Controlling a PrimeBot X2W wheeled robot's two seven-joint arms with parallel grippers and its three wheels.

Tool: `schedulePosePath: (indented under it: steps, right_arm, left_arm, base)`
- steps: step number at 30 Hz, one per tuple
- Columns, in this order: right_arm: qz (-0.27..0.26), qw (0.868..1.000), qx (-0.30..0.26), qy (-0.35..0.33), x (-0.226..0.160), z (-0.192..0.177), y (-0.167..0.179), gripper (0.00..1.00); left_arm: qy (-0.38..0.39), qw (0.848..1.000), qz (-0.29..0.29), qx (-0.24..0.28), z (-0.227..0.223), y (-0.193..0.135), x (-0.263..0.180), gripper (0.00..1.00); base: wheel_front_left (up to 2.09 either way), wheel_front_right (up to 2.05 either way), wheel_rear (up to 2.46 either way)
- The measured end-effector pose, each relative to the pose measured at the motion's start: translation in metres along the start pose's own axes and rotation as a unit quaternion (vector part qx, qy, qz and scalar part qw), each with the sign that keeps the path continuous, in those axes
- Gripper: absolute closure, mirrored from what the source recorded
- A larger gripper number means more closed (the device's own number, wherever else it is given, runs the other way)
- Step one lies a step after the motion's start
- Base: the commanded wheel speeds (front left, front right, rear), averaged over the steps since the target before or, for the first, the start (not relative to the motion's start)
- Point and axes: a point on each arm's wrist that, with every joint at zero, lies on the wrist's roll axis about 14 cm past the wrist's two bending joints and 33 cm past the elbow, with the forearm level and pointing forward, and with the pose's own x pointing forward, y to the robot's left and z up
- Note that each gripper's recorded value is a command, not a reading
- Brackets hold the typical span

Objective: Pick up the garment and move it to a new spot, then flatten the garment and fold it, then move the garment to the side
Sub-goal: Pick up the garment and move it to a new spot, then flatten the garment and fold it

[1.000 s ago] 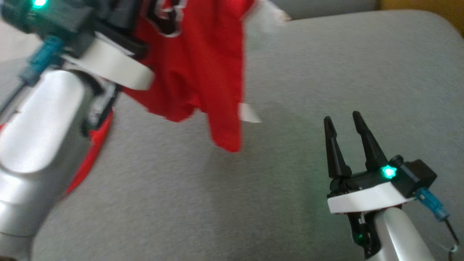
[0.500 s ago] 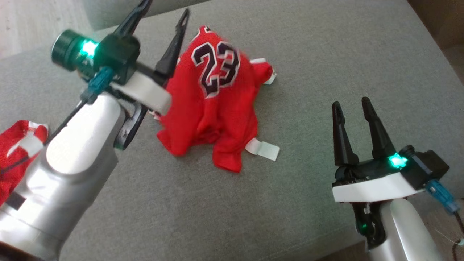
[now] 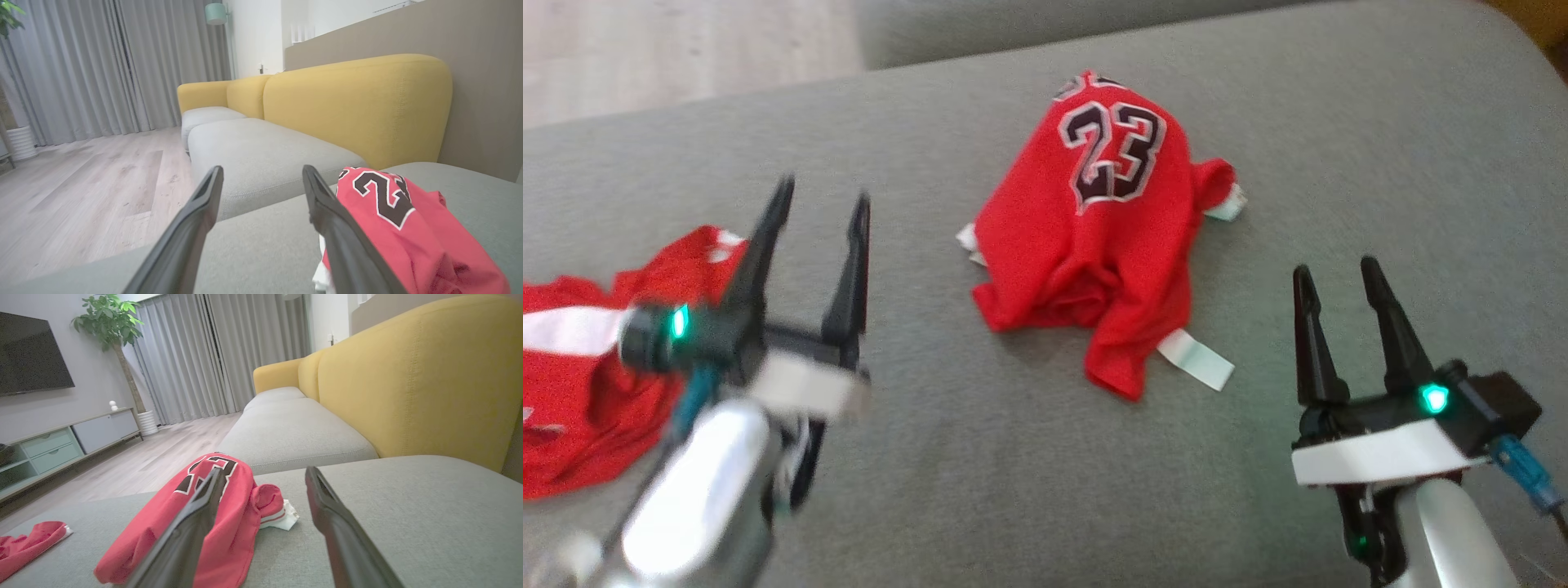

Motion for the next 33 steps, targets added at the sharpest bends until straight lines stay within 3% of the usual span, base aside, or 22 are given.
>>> schedulePosePath:
  steps: [4, 10, 21, 26, 33]
  right_arm:
    - [0.017, 1.0, 0.001, 0.005, -0.003, -0.003, 0.012, 0.0]
    - [0.036, 0.999, 0.005, 0.005, -0.01, -0.003, 0.026, 0.0]
    - [0.051, 0.998, 0.003, 0.019, -0.011, -0.012, 0.036, 0.0]
    - [0.08, 0.992, 0.005, 0.099, -0.011, -0.063, 0.053, 0.0]
    - [0.137, 0.97, 0.005, 0.201, -0.002, -0.118, 0.087, 0.0]
  left_arm:
    - [0.007, 0.998, 0.048, -0.027, -0.007, 0.006, -0.047, 0.0]
    - [0.025, 0.993, 0.093, -0.066, -0.022, -0.01, -0.099, 0.0]
    - [0.006, 0.993, 0.097, -0.072, -0.016, -0.007, -0.104, 0.0]
    - [0.02, 0.992, 0.104, -0.073, -0.027, -0.001, -0.105, 0.0]
    - [0.029, 0.99, 0.116, -0.078, -0.036, 0.008, -0.106, 0.0]
  base:
    - [0.0, 0.0, 0.0]
    - [0.0, 0.0, 0.0]
    - [0.0, 0.0, 0.0]
    - [0.0, 0.0, 0.0]
    - [0.0, 0.0, 0.0]
